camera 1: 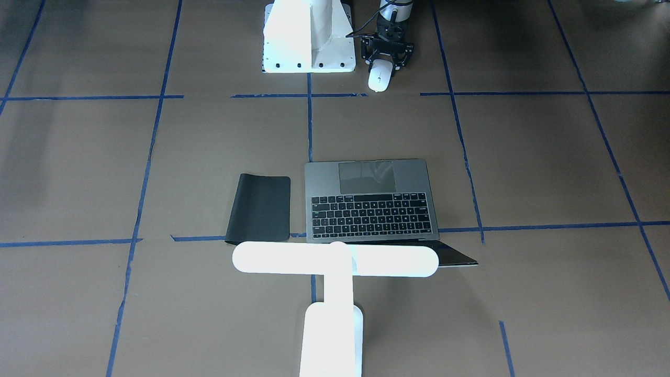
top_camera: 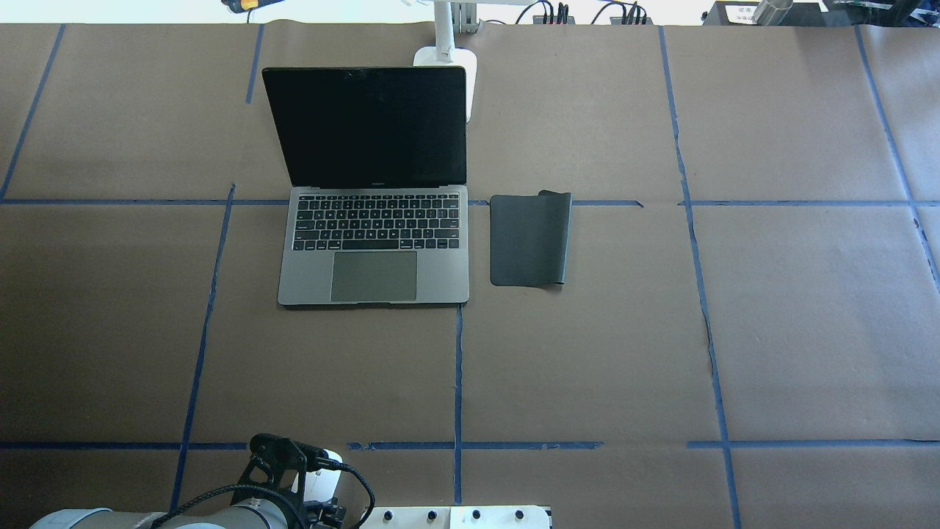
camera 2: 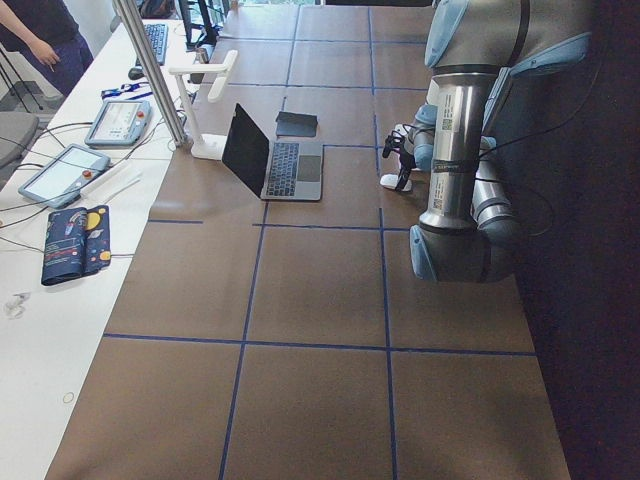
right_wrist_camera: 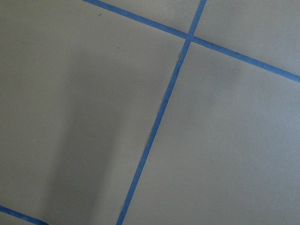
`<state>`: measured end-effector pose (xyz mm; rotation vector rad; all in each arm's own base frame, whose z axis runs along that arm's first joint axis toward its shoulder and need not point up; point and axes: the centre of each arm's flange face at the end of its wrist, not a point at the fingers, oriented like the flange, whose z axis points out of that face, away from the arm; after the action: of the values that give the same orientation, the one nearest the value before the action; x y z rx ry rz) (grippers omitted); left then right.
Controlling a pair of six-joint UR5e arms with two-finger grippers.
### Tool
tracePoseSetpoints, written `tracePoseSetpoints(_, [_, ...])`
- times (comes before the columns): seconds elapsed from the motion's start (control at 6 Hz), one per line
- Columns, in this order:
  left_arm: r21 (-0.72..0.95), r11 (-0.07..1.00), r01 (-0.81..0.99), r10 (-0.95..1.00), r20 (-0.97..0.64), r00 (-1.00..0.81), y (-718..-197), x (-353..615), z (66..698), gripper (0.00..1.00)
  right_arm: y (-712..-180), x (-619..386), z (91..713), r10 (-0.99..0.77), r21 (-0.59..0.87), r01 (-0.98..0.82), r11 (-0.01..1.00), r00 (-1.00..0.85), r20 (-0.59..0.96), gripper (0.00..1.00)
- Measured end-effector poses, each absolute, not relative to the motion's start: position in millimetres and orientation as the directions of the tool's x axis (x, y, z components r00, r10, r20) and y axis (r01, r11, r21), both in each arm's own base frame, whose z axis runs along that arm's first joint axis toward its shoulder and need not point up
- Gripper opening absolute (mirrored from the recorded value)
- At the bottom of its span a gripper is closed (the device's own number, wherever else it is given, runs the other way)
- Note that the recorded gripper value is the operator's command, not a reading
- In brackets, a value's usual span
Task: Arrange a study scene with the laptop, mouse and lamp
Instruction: 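Grasp the white mouse with the left gripper, then carry the white mouse onto the mouse pad with the left gripper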
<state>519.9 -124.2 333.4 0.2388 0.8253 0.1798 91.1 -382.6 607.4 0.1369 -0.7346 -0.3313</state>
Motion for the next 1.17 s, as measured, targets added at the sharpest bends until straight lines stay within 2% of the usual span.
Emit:
tracePoseSetpoints(0.67, [0.290,0.957,-0.011,0.233,-0.744,0.627,-150.7,498.1,301.9,0.08,-382.5,91.1,608.2,-0.340,0.234,0.247,0.940,0.694,0.635,1.00])
tracePoseSetpoints(1.17, [0.349,0.934,0.082,0.247,-0.792,0.559,-233.5,521.2,221.6,0.07,-381.0,91.2,616.9,-0.244,0.160,0.184,0.970,0.714,0.657,1.00])
